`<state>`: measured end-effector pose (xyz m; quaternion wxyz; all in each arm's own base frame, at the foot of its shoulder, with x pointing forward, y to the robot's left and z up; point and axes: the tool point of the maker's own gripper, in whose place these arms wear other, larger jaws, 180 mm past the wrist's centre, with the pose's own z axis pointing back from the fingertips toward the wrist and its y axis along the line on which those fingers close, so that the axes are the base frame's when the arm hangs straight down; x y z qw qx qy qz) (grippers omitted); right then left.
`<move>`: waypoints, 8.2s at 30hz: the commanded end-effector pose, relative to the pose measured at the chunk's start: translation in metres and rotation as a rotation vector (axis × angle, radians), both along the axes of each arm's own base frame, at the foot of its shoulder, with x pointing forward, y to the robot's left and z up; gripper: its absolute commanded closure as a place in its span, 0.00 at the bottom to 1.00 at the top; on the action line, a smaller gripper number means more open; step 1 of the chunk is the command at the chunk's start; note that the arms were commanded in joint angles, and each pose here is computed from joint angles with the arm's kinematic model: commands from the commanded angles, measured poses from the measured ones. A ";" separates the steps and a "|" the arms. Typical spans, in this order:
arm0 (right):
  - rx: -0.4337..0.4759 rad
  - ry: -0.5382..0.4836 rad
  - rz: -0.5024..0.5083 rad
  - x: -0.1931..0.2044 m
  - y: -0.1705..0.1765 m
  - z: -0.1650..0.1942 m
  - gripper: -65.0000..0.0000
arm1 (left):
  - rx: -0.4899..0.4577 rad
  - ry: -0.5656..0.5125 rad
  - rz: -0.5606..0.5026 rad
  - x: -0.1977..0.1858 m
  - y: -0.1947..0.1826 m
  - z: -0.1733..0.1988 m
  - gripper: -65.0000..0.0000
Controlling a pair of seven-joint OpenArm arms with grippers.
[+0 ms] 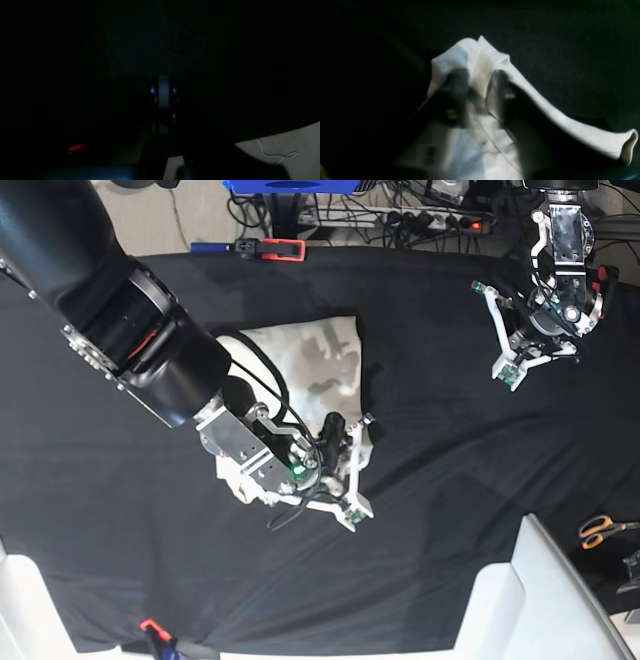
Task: Fold the T-shirt properly
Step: 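Move the right gripper to the folded shirt's corner and grasp it, then tuck and press the shirt corner flat with the right gripper, then release, then lower the left gripper to the shirt's collar edge and pinch it, then release the collar edge and raise the left gripper away, then grasp the collar edge with both grippers and straighten it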
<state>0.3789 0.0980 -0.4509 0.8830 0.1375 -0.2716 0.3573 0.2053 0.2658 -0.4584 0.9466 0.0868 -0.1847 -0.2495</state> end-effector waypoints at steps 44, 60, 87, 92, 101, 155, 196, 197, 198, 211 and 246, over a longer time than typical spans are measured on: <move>0.083 -0.210 -0.042 0.062 -0.014 0.051 1.00 | 0.021 -0.027 -0.003 0.008 0.007 0.008 1.00; 0.207 -0.232 -0.242 0.101 -0.059 0.103 0.67 | 0.020 -0.028 -0.003 0.008 0.006 0.008 1.00; 0.259 0.021 -0.370 -0.075 -0.120 0.064 0.99 | -0.192 -0.260 -0.109 0.041 -0.080 0.053 1.00; 0.255 0.024 -0.504 -0.078 -0.162 0.059 0.99 | -0.358 -0.320 -0.182 0.047 -0.135 0.076 1.00; 0.213 0.070 -0.593 -0.097 -0.196 0.056 0.99 | -0.457 -0.346 -0.314 0.049 -0.201 0.092 1.00; 0.262 0.081 -0.449 -0.125 -0.140 0.052 1.00 | -0.247 -0.141 -0.155 0.028 -0.059 0.016 1.00; 0.256 0.088 -0.495 -0.132 -0.154 0.045 1.00 | -0.580 -0.192 -0.317 0.041 -0.247 0.032 1.00; 0.254 0.088 -0.495 -0.132 -0.155 0.045 1.00 | -0.576 -0.172 -0.313 0.041 -0.246 0.025 1.00; 0.243 0.084 -0.495 -0.132 -0.159 0.044 1.00 | -0.571 -0.151 -0.305 0.040 -0.243 0.017 1.00; 0.238 0.082 -0.484 -0.132 -0.159 0.044 1.00 | -0.492 -0.106 -0.292 0.036 -0.205 0.000 1.00; 0.228 0.015 -0.523 -0.116 -0.182 0.060 1.00 | -0.560 -0.071 -0.337 0.031 -0.249 -0.005 1.00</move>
